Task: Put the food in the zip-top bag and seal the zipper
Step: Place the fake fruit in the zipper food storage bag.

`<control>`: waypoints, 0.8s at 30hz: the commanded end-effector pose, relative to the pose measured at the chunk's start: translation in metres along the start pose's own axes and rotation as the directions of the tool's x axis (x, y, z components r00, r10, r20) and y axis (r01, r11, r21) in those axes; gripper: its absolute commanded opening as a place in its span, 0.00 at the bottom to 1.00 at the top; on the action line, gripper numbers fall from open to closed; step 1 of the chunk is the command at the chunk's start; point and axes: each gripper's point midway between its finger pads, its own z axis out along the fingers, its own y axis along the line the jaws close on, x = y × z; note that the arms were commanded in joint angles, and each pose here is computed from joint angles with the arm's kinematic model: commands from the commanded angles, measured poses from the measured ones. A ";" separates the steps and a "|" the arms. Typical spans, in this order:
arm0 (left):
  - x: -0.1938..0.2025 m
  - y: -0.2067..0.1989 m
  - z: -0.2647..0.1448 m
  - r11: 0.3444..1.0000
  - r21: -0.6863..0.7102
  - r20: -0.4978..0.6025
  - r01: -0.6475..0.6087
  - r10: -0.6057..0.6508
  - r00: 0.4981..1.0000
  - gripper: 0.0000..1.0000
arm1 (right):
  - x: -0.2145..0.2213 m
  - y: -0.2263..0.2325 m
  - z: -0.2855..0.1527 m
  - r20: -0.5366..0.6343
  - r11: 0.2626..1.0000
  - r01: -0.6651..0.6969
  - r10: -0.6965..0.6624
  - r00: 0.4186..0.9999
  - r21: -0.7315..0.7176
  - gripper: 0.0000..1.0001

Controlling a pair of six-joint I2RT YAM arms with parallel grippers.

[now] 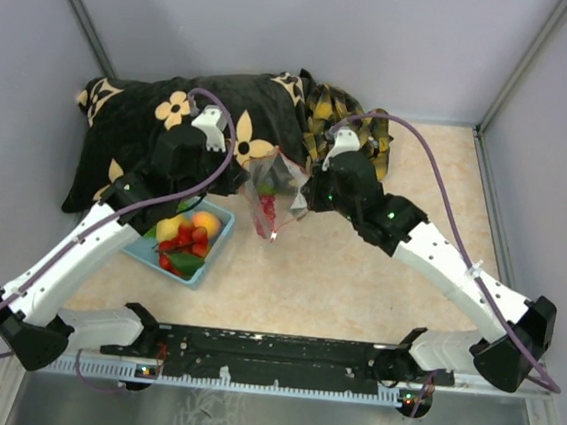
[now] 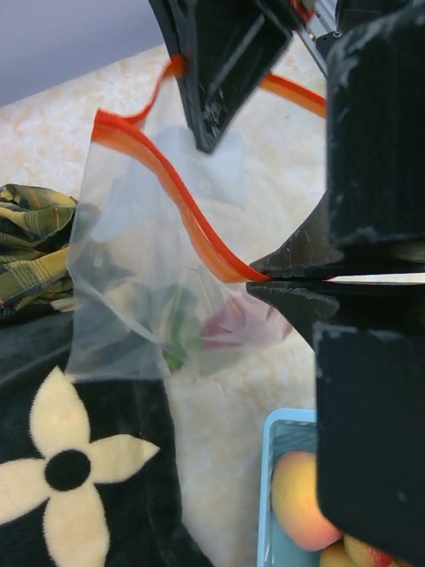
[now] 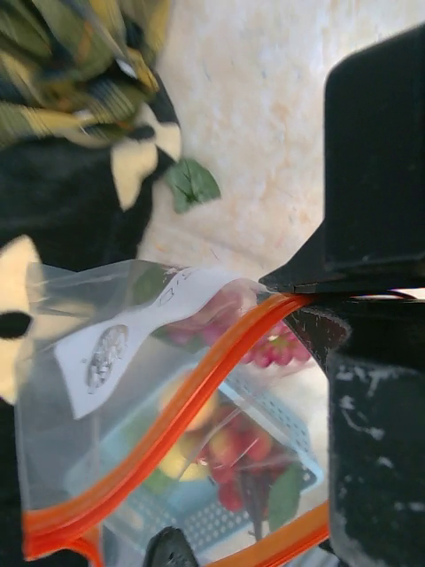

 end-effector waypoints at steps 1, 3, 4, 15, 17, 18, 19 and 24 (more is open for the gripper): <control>0.007 0.007 0.003 0.998 -0.028 -0.054 -0.057 0.056 0.997 0.00 | -0.027 -0.040 -0.031 0.000 0.964 0.154 -0.158 0.987 0.217 0.00; 0.013 0.005 0.006 0.999 -0.011 -0.067 -0.054 0.053 0.996 0.00 | -0.033 -0.051 -0.037 0.002 0.946 0.176 -0.183 0.983 0.274 0.00; 0.017 0.004 0.008 0.999 -0.001 -0.077 -0.050 0.050 0.996 0.00 | -0.035 -0.055 -0.039 0.006 0.939 0.181 -0.191 0.982 0.292 0.00; 0.069 -0.001 0.025 0.995 0.098 -0.187 0.002 0.017 0.982 0.05 | -0.010 -0.080 -0.026 -0.059 0.897 0.234 -0.229 0.972 0.375 0.00; 0.071 -0.007 0.027 0.991 0.130 -0.182 0.020 0.004 0.983 0.12 | -0.011 -0.073 -0.024 -0.048 0.911 0.231 -0.228 0.972 0.340 0.00; 0.071 -0.009 0.027 0.989 0.144 -0.177 0.029 -0.003 0.984 0.18 | -0.012 -0.071 -0.023 -0.043 0.917 0.231 -0.229 0.972 0.327 0.00; 0.071 -0.013 0.027 0.986 0.160 -0.173 0.038 -0.010 0.985 0.24 | -0.013 -0.069 -0.023 -0.041 0.919 0.234 -0.233 0.972 0.318 0.00; 0.062 -0.021 0.026 0.978 0.198 -0.141 0.065 -0.037 0.989 0.34 | -0.009 -0.066 -0.017 -0.058 0.920 0.253 -0.247 0.967 0.299 0.00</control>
